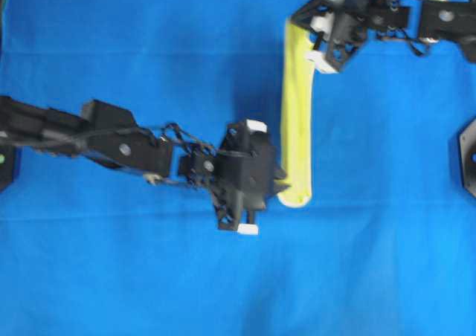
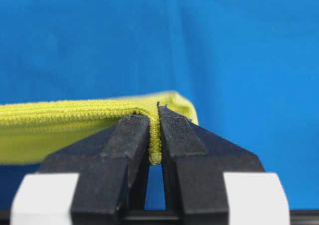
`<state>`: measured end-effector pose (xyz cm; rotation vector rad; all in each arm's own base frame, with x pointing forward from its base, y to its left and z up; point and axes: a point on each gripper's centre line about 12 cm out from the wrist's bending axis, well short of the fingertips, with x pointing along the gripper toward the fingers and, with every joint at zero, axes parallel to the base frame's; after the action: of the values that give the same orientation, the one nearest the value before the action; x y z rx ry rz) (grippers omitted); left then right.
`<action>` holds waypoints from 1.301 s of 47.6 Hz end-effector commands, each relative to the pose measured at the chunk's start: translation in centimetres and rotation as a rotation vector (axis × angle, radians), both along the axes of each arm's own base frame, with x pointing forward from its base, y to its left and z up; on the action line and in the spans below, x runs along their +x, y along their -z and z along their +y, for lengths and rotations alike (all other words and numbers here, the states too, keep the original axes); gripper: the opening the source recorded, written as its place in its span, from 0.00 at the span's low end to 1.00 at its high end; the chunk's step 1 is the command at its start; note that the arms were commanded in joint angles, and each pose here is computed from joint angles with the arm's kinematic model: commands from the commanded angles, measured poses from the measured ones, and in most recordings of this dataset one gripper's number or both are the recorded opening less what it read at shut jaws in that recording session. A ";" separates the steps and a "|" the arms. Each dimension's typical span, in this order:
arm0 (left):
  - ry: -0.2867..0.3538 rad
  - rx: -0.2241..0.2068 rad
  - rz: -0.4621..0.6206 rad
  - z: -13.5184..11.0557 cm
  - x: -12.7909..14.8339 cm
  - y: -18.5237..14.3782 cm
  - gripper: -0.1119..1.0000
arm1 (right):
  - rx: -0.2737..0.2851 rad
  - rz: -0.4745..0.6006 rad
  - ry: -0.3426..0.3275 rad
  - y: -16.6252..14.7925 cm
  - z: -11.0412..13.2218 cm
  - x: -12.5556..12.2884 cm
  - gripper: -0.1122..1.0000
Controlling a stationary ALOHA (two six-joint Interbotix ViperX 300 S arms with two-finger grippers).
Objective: Fold the yellow towel.
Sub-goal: 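Lay the towel strip vertically, right gripper folding it over the left, then open both grippers and retract them to the sides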
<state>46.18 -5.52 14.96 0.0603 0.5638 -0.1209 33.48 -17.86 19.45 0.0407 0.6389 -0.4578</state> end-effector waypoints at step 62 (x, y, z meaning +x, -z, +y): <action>-0.027 -0.040 0.049 0.7 -6.0 -3.6 0.76 | -0.055 -0.019 -0.060 -1.3 -0.2 4.1 0.61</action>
<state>40.62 -4.75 16.40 0.0109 0.6388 -0.1028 37.86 -18.14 18.52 -0.0118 0.6523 -0.4042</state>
